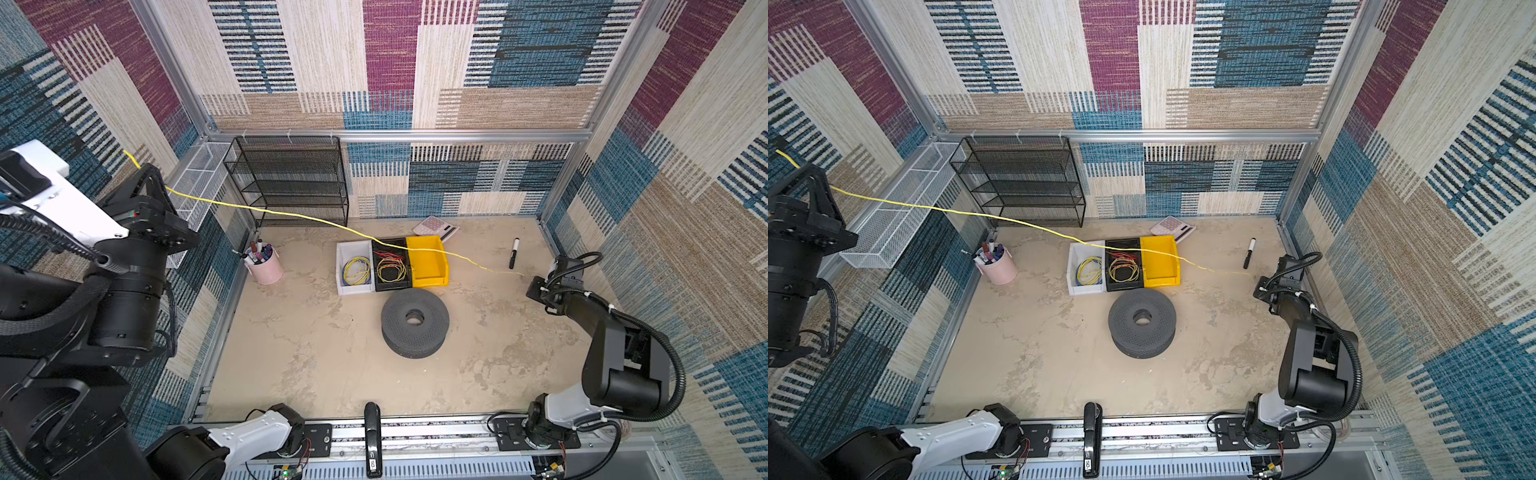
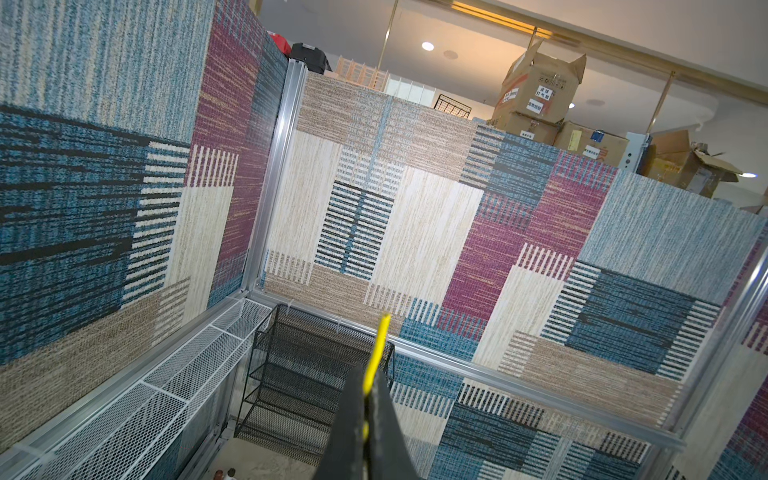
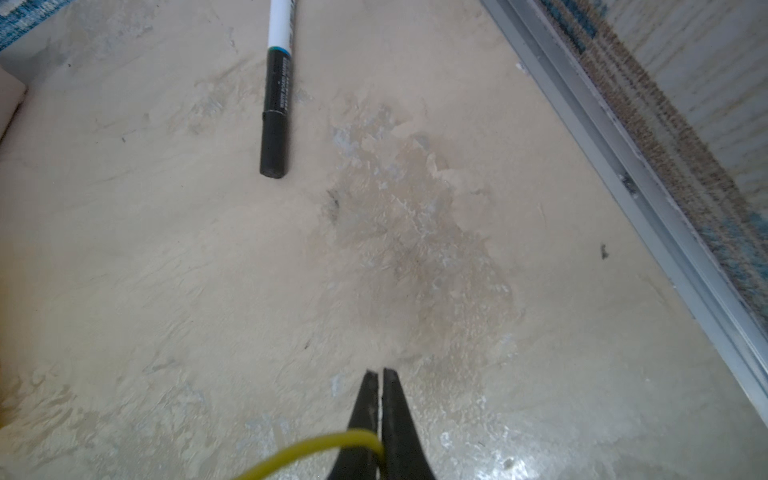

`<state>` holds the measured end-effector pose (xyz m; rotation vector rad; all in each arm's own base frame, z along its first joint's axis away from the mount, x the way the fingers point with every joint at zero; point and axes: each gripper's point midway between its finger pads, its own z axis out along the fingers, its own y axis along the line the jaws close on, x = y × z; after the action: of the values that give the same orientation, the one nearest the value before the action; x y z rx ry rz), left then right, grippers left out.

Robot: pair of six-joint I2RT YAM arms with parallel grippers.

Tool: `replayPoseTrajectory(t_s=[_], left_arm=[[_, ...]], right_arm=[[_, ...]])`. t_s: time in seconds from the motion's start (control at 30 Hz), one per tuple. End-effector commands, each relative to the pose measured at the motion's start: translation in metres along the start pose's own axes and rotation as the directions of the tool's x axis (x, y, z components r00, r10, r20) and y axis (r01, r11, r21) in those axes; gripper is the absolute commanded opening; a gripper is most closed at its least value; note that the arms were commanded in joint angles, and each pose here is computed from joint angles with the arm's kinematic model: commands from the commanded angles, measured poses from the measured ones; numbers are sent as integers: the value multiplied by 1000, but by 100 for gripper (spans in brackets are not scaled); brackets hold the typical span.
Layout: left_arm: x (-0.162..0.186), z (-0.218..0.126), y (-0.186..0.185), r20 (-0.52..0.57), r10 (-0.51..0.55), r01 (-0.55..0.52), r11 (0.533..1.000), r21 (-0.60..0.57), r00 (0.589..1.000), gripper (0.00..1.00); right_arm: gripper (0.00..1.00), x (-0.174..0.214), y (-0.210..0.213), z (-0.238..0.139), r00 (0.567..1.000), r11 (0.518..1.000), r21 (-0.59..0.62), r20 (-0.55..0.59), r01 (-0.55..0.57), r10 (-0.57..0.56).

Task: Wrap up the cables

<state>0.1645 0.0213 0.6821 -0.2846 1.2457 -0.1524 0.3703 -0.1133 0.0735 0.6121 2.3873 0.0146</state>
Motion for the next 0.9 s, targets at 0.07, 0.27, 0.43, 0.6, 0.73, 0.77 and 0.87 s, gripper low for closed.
replayPoseTrajectory(t_s=[0.07,0.27,0.43,0.6,0.73,0.77,0.87], left_arm=[[-36,-3,23,131,-25,43,991,-130,991,0],[-27,6,16,107,17,-2,990,-139,994,0],[11,25,-8,8,27,-26,996,-85,1000,0],[36,34,-28,-51,-10,9,1000,-15,999,0],[56,41,-45,-115,-46,52,998,43,992,0],[62,43,-51,-132,-58,67,996,63,989,0],[80,51,-63,-186,-68,84,993,81,980,0]], right_arm=[[0,8,-28,8,999,995,91,-9,-35,36],[0,1,-28,6,999,997,67,-1,-47,48],[0,-7,-14,-7,998,998,-1,28,-56,56],[13,-3,1,-12,998,994,-89,15,-60,62],[32,0,11,-17,998,988,-145,8,-61,63],[37,-2,14,-20,998,985,-160,14,-60,63],[54,-6,20,-30,998,980,-192,35,-50,58]])
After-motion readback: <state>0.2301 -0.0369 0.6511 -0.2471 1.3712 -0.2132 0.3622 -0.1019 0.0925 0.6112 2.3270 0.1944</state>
